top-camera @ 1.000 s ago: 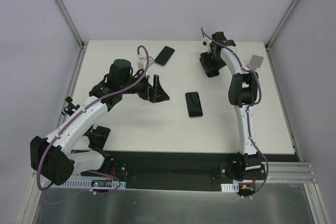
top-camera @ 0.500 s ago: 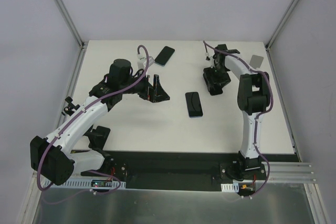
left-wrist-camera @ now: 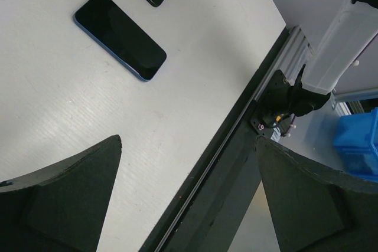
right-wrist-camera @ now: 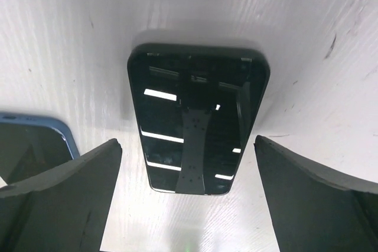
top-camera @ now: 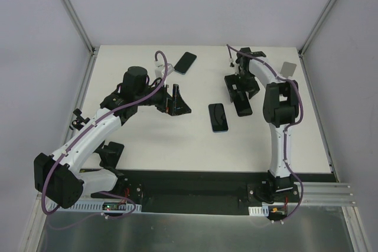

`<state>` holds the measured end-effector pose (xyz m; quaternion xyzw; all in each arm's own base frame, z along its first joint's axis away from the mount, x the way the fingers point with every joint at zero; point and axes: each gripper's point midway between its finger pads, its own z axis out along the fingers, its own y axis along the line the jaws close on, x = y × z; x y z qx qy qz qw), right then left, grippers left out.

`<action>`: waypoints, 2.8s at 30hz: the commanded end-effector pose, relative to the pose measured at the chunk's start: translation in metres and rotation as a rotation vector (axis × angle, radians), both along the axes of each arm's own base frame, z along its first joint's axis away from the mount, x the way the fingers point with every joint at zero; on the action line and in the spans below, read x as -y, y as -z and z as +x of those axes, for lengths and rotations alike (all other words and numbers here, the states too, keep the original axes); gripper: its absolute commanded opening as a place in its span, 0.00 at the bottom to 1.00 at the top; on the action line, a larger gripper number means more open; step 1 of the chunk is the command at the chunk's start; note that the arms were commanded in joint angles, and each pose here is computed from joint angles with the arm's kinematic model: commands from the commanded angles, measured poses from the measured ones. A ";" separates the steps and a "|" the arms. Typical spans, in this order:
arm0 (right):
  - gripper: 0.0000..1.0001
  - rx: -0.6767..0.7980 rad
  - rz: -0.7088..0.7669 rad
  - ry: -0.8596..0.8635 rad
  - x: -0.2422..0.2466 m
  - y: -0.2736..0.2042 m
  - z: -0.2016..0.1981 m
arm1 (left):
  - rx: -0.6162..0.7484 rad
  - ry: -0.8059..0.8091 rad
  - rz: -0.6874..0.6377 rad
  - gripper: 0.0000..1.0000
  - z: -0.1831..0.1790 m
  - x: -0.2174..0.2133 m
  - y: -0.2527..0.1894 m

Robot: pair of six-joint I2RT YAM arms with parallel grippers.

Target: Place the phone on the phone stand

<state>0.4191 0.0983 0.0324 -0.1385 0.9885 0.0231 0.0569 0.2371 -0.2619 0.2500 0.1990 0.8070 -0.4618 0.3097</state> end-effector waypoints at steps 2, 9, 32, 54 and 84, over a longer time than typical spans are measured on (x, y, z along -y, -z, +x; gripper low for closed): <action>0.97 -0.103 -0.054 0.015 0.006 -0.002 -0.007 | 0.062 -0.004 -0.044 0.94 0.006 0.000 -0.021; 0.96 -0.140 -0.078 0.014 0.009 0.004 -0.008 | 0.057 0.001 -0.044 0.94 0.006 0.001 -0.020; 0.88 -0.218 -0.165 0.002 0.008 0.006 -0.017 | 0.060 0.004 -0.049 0.94 0.005 0.001 -0.022; 0.01 0.144 -0.156 0.000 0.009 -0.030 0.026 | 0.058 0.002 -0.046 0.94 0.006 0.001 -0.021; 0.01 1.252 -0.098 0.580 0.182 -0.193 0.105 | 0.032 0.017 -0.044 0.94 0.007 0.004 -0.016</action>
